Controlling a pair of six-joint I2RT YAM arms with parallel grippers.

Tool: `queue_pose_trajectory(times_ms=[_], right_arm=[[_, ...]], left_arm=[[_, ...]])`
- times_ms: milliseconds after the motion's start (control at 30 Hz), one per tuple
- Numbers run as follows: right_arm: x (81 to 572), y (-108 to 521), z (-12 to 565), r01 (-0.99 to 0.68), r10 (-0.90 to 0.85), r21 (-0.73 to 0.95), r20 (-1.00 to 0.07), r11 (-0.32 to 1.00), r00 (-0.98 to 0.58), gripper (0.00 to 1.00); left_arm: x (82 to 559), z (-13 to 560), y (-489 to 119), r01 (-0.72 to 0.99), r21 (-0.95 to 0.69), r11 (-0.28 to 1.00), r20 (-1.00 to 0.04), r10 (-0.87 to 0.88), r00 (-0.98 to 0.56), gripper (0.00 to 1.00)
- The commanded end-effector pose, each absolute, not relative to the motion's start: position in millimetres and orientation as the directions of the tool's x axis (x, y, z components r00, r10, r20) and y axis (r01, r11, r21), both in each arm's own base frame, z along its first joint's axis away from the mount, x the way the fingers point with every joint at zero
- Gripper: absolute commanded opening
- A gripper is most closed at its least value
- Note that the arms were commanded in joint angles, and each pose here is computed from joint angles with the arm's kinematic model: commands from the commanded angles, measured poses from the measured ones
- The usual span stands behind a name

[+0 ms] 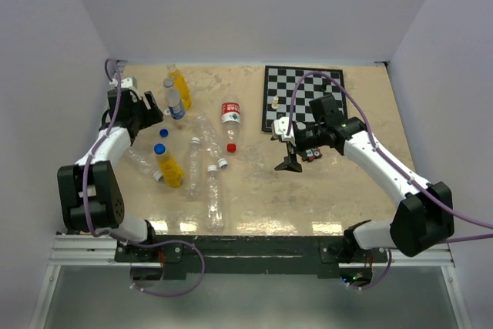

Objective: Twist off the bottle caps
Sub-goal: Place the bottle cap at the center of the board, then pick up the plastic bottle at the center of the board.

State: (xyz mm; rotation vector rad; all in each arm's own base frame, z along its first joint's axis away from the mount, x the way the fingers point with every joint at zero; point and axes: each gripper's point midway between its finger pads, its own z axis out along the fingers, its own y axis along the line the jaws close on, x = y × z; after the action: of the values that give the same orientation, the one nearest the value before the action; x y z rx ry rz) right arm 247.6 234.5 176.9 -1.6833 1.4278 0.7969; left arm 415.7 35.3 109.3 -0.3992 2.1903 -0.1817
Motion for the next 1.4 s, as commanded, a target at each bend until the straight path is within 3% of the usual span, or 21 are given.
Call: queue_pose_trajectory(times_ms=[0, 167, 1367], right_arm=[[249, 234, 176, -0.984, -0.500, -0.166, -0.848, -0.065, 0.176, 0.98], [250, 233, 174, -0.985, -0.505, -0.162, -0.846, -0.061, 0.170, 0.98], [254, 228, 176, -0.985, -0.502, -0.167, -0.849, -0.046, 0.167, 0.98]], left_arm=[[417, 148, 49, -0.236, -0.243, 0.941, -0.821, -0.329, -0.467, 0.84], [409, 170, 50, -0.233, -0.235, 0.944, -0.855, -0.315, -0.413, 0.93], [405, 184, 27, -0.152, -0.216, 0.965, -0.884, -0.259, -0.389, 0.93]])
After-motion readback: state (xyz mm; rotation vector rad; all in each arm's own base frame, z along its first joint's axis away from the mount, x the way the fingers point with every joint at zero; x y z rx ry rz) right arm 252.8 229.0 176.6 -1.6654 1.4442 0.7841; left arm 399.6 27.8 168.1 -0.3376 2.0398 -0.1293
